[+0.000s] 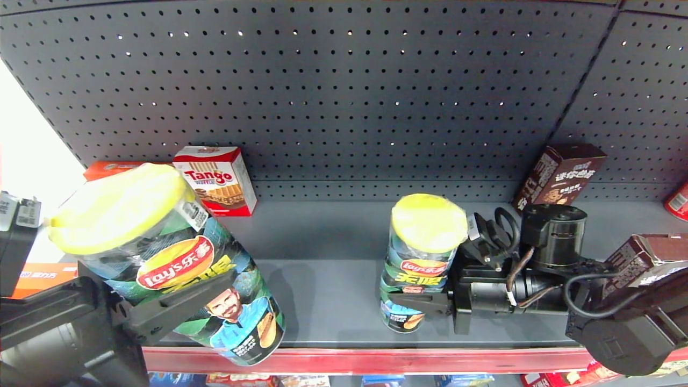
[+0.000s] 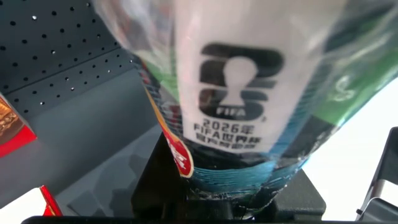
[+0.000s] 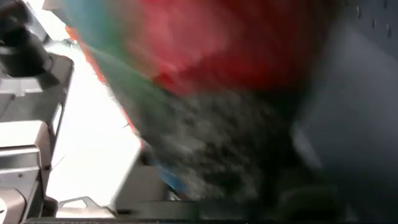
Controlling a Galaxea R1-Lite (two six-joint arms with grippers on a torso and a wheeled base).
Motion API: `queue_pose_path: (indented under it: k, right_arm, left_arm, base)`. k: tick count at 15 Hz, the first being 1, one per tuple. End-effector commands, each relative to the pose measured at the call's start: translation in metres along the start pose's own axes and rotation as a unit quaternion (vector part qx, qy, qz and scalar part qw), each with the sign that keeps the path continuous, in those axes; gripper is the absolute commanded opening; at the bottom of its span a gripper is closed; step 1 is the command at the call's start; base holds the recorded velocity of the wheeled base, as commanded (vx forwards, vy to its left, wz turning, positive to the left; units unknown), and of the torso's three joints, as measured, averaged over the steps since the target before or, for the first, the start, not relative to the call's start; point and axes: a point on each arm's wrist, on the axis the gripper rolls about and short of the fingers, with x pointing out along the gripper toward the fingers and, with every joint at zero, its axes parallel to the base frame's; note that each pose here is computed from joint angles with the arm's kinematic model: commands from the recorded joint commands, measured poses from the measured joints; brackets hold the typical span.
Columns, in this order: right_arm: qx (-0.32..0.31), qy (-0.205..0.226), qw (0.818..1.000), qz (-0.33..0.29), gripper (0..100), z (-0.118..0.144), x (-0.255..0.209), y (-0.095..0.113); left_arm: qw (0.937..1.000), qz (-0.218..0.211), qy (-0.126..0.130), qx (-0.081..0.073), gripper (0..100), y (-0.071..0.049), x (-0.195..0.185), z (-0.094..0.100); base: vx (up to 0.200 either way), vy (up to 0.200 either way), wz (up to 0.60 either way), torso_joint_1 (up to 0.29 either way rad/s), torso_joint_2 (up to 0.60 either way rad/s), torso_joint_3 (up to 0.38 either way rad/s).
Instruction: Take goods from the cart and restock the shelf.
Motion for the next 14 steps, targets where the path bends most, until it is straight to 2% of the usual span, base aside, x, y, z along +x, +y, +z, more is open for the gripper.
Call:
queue_pose_path:
  k: [1,4,8,10,14]
  right_arm:
    - [-0.001,0.003,1.0,-0.01,100,0.0,0.0,0.001]
    - [-0.01,-0.003,1.0,-0.024,100,0.009,-0.007,0.004]
    - [-0.04,-0.025,0.997,-0.068,100,0.041,-0.027,0.014]
    - [-0.038,-0.022,0.996,-0.078,100,0.039,-0.037,0.019]
    - [-0.05,-0.033,0.993,-0.1,100,0.049,-0.056,0.024]
  left_arm:
    - [1.0,0.0,0.0,0.0,0,0.0,0.0,0.0]
    - [1.0,0.0,-0.001,0.0,0,0.0,0.0,0.0]
    - [1.0,-0.002,0.0,0.0,0,-0.001,-0.001,-0.001]
    - [0.9997,-0.004,0.02,-0.009,0,-0.003,-0.005,-0.013]
    - [0.9999,-0.002,0.015,-0.007,0,-0.005,-0.01,-0.013]
  base:
    - [0.0,0.0,0.0,0.0,0.0,0.0]
    - [0.0,0.0,0.0,0.0,0.0,0.0]
    - [0.0,0.0,0.0,0.0,0.0,0.0]
    - [0.0,0.0,0.0,0.0,0.0,0.0]
    - [0.0,0.0,0.0,0.0,0.0,0.0]
